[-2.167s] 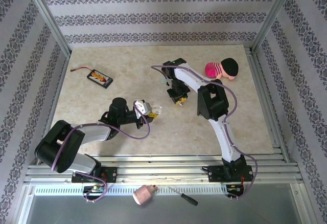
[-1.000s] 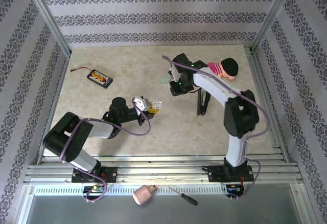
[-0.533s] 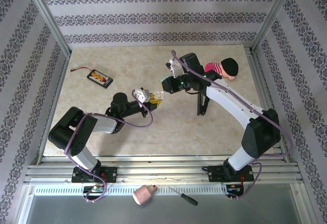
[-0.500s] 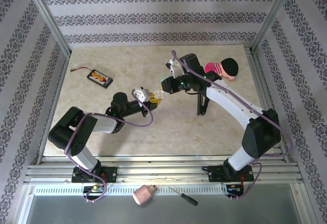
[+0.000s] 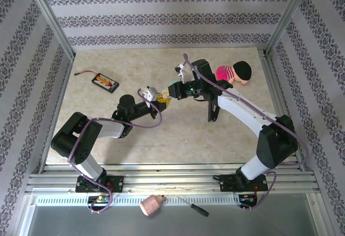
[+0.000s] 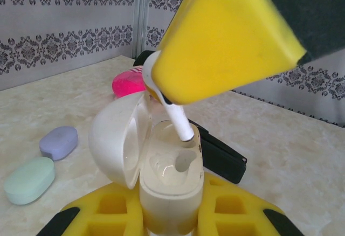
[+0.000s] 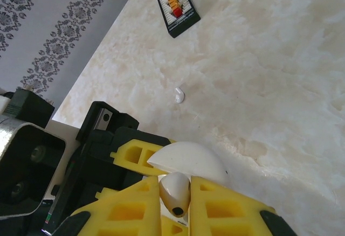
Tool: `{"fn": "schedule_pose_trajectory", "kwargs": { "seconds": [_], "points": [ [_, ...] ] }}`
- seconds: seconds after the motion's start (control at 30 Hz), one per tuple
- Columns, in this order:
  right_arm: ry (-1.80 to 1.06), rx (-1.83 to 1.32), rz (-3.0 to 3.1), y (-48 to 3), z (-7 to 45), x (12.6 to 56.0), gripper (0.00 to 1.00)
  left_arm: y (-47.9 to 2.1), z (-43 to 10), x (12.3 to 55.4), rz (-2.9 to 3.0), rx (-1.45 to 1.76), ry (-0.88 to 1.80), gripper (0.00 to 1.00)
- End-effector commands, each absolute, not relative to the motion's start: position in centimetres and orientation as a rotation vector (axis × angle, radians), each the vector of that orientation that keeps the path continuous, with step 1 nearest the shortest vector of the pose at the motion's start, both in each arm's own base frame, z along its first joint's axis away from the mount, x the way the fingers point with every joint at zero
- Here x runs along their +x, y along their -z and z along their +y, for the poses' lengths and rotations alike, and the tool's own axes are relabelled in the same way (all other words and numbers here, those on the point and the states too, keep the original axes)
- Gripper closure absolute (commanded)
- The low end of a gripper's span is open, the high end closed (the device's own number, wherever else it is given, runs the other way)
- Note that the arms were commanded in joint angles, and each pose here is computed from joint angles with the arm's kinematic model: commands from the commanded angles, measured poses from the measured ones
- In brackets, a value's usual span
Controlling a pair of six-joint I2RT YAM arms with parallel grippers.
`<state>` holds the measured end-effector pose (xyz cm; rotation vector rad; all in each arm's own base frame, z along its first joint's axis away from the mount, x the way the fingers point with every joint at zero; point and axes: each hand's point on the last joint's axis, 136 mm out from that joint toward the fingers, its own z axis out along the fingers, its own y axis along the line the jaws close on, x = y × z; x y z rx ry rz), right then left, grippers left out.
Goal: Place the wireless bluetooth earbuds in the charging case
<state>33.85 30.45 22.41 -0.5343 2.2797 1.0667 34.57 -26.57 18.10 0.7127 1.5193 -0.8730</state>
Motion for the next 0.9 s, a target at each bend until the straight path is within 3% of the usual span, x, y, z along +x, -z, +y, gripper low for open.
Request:
{"fn": "schedule_pose_trajectory", "kwargs": {
  "seconds": [0.0,0.43,0.87],
  "points": [
    [-1.093,-0.541,2.240,-23.3,30.5,33.6,0.85,-21.4,-26.2,35.2,1.435,0.671,0.877,1.00],
    [-1.057,-0.527,2.227,-22.6,29.9,34.1,0.86,-22.9,-26.6,34.3,1.376,0.696,0.937,1.00],
    [-1.204,-0.523,2.182,-22.7,30.3,33.1,0.86,-23.8,-25.7,35.9,1.390,0.562,0.931,1.00]
  ]
}}
